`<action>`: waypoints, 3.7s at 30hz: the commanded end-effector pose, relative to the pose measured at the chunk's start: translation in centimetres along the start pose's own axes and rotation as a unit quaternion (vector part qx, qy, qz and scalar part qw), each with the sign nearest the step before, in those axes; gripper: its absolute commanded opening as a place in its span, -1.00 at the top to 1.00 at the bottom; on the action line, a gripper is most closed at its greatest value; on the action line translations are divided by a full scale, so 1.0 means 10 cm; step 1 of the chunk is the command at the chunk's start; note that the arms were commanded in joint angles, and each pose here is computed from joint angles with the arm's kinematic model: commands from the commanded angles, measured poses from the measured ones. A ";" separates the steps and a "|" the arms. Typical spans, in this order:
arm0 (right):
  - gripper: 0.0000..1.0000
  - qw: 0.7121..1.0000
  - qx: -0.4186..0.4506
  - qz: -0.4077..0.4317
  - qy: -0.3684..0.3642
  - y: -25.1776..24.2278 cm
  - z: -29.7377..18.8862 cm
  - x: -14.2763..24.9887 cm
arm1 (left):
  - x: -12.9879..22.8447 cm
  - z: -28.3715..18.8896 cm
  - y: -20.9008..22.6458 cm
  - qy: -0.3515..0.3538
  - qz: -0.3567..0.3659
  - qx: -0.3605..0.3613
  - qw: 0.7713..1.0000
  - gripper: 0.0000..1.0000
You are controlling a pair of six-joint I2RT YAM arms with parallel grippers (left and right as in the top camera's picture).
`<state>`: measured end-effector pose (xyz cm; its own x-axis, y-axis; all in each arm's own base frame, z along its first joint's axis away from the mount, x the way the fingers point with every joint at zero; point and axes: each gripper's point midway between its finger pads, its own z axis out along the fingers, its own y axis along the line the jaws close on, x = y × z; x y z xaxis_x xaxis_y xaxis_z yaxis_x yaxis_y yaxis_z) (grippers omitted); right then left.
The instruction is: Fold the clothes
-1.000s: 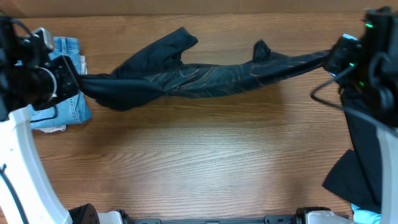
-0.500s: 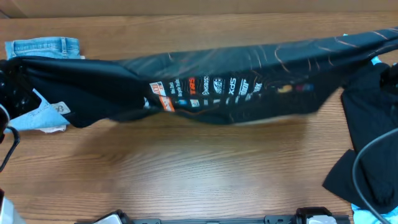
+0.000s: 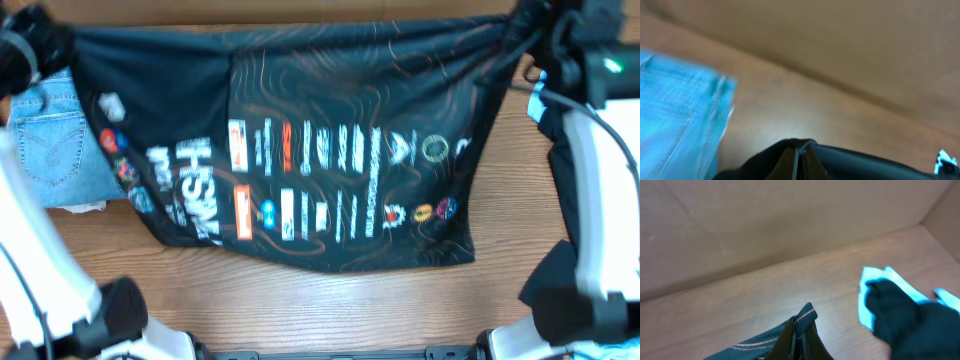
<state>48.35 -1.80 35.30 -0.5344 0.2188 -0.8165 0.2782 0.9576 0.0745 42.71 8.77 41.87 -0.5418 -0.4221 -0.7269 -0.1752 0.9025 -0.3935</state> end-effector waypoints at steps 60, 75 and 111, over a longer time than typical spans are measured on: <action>0.92 0.981 -0.012 0.055 -0.188 -0.74 -2.76 -0.44 | 0.47 -2.00 -0.82 -0.103 0.158 0.018 0.982 0.92; 0.92 0.990 0.002 0.036 -0.139 -0.59 -2.00 -0.55 | 0.23 -1.67 -0.72 -0.104 0.139 -0.003 0.985 0.92; 0.92 0.998 0.037 0.004 0.051 -0.39 -0.53 -0.17 | 0.23 -0.35 -0.54 0.027 0.094 0.028 0.995 0.92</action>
<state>43.12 -4.26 44.56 -0.4845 0.2365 -0.8422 0.3059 0.9478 0.0902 37.99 2.77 49.56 -0.4557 -0.2748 -0.8467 -0.0006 0.9513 -0.3084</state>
